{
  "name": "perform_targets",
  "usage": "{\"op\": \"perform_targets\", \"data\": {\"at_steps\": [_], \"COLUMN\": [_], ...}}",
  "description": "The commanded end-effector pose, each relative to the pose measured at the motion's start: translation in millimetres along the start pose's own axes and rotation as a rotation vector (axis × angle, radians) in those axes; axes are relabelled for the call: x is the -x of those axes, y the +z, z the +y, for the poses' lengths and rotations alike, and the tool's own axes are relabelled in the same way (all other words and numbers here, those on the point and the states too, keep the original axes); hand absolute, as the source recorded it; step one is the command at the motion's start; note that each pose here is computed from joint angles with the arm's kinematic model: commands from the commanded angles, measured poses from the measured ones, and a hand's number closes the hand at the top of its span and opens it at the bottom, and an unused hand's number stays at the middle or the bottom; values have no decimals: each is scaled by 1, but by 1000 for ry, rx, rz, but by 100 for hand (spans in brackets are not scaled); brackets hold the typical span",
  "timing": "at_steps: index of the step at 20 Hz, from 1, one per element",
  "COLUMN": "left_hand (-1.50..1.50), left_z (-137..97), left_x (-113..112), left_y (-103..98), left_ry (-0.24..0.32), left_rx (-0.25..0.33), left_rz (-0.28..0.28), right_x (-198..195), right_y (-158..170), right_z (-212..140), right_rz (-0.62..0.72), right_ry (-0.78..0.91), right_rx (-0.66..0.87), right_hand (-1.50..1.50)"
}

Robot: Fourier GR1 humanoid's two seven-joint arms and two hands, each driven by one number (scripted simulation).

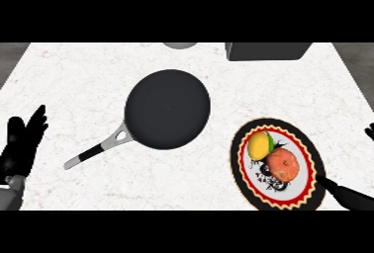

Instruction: Pick the squash from the plate and place it in the pan

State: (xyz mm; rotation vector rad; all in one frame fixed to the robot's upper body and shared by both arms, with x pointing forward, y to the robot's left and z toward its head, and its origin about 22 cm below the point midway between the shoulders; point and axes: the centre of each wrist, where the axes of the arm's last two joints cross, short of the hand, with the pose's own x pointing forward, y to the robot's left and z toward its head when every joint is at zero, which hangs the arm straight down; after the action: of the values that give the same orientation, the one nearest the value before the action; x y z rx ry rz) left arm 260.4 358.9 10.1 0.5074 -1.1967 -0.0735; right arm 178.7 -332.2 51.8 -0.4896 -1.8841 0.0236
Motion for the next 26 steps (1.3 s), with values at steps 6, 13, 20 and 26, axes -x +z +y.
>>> {"op": "perform_targets", "data": {"at_steps": [6, 13, 20, 26], "left_hand": [0, 0, 0, 0], "left_z": [-2, -18, -22, -16], "left_x": [-8, -18, -4, -7], "left_y": [2, -11, -10, -13], "left_ry": [-13, -8, -13, -2], "left_rx": [30, 36, 33, 35], "left_rz": [-18, -27, -14, -19], "right_x": [-66, -104, -107, -78], "right_y": [-15, -41, -52, -43], "right_z": [-20, 11, 65, 102], "right_rz": [195, 367, 507, 520], "right_ry": [532, 813, 945, 929], "right_rx": [-261, -434, -598, -618], "right_hand": [-150, -150, -150, -150]}}
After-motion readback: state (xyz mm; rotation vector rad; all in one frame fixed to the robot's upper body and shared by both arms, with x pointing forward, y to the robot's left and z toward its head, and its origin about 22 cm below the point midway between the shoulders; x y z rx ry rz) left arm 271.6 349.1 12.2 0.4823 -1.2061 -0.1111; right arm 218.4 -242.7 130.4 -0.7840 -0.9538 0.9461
